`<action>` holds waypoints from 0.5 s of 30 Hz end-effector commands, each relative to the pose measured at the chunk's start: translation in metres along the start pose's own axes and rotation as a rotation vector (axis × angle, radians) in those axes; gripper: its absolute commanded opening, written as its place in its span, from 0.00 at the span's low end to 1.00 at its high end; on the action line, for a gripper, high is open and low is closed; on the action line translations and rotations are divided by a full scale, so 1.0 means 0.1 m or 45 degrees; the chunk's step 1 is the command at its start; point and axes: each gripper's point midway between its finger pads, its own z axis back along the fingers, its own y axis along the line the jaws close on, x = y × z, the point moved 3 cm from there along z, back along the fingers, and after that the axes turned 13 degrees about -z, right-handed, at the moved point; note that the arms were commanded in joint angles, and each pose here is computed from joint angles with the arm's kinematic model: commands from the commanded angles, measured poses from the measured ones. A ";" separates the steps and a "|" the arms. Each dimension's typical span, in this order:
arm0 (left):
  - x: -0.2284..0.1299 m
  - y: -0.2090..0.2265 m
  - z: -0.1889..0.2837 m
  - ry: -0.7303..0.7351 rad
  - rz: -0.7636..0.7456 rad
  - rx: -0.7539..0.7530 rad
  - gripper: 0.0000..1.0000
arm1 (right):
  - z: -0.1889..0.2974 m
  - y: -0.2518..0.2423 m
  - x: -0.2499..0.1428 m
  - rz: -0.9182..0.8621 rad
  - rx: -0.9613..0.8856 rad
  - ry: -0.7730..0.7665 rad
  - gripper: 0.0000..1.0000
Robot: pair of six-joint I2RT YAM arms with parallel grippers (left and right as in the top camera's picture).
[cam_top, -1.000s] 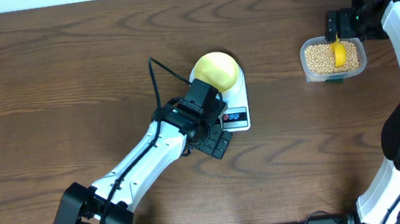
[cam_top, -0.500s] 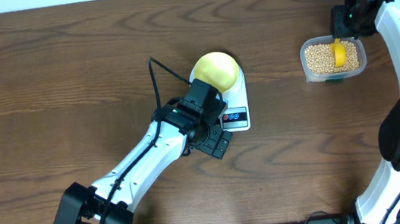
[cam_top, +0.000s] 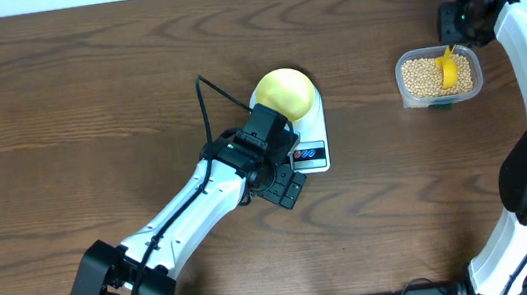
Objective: Scoop item into bowl and weigh 50g on scale
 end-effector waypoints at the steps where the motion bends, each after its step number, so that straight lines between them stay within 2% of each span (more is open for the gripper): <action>1: 0.06 0.02 0.03 -0.014 -0.025 0.017 0.98 | -0.07 0.04 -0.06 0.007 0.038 0.029 0.38; 8: 0.06 0.02 0.03 -0.014 -0.025 0.017 0.98 | -0.27 0.00 -0.28 0.006 0.027 0.098 0.37; 12: 0.06 0.02 0.03 -0.014 -0.025 0.017 0.98 | -0.36 -0.06 -0.41 0.041 -0.012 0.138 0.26; 15: 0.06 0.02 0.03 -0.014 -0.025 0.017 0.98 | -0.36 -0.13 -0.40 0.044 -0.069 0.128 0.24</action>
